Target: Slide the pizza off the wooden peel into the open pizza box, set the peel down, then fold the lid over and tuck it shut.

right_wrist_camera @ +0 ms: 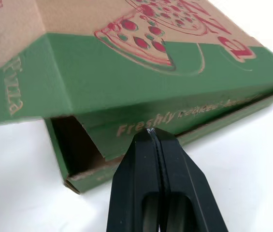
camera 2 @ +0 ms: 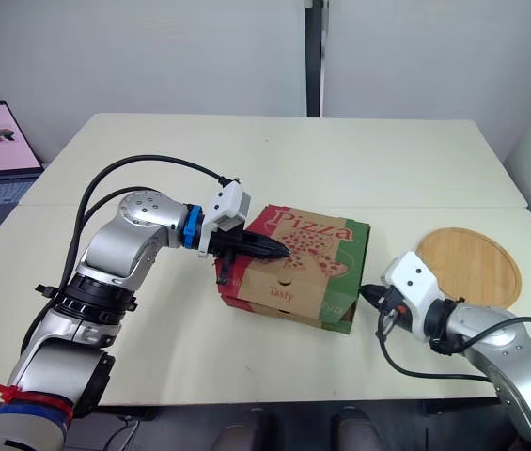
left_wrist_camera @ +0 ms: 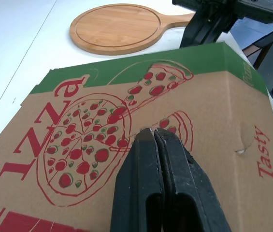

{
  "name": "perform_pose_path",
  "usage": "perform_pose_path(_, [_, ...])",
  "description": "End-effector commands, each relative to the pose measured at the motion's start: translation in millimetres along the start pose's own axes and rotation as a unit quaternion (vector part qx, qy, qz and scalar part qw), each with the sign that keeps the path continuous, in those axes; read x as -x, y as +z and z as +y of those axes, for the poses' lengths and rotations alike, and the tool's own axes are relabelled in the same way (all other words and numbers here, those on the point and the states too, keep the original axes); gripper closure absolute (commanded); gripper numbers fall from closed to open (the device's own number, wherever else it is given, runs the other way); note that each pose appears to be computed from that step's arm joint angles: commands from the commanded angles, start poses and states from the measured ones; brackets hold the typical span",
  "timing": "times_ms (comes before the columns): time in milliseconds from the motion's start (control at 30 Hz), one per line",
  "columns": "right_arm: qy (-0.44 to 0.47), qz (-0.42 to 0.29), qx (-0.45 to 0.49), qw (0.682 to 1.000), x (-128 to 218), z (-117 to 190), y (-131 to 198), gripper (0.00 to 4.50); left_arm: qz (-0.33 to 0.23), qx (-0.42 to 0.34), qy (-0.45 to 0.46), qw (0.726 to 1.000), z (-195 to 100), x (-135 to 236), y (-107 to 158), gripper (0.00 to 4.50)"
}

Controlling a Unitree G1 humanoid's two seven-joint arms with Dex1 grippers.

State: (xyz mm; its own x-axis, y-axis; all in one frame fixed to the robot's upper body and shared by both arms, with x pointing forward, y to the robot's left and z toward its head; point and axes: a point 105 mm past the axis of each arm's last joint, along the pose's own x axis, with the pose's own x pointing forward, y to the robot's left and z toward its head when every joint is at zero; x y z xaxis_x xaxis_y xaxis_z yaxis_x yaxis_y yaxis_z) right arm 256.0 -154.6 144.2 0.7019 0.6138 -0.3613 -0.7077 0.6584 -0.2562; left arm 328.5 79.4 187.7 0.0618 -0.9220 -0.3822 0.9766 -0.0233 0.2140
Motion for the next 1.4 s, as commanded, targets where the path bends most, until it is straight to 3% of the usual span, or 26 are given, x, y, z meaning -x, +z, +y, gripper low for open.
perform_pose_path(33, [-0.045,-0.041,0.026,0.998,24,-24,24,3.88,-0.002,-0.015,0.002,1.0,2,2,5,4.5])
perform_pose_path(200, [0.044,-0.055,0.025,0.997,34,0,46,2.2,-0.003,-0.016,0.001,1.0,3,1,5,4.5])
perform_pose_path(400, [0.065,-0.057,0.083,0.993,9,22,56,0.11,-0.003,-0.018,-0.003,1.0,3,-1,5,4.5])
perform_pose_path(600, [0.039,-0.038,0.116,0.992,-20,22,45,0.05,0.003,-0.025,-0.008,1.0,0,-1,4,4.5])
perform_pose_path(933, [0.021,-0.033,0.128,0.991,-28,22,40,0.05,0.026,-0.044,-0.032,0.998,-14,-7,-4,4.5])
perform_pose_path(1200, [0.019,-0.039,0.107,0.993,-22,28,39,0.05,0.05,-0.051,-0.037,0.997,-20,-8,-16,4.5])
perform_pose_path(1400, [0.023,-0.039,0.011,0.999,14,11,37,0.05,0.053,-0.05,-0.031,0.997,-18,-7,-17,4.5])
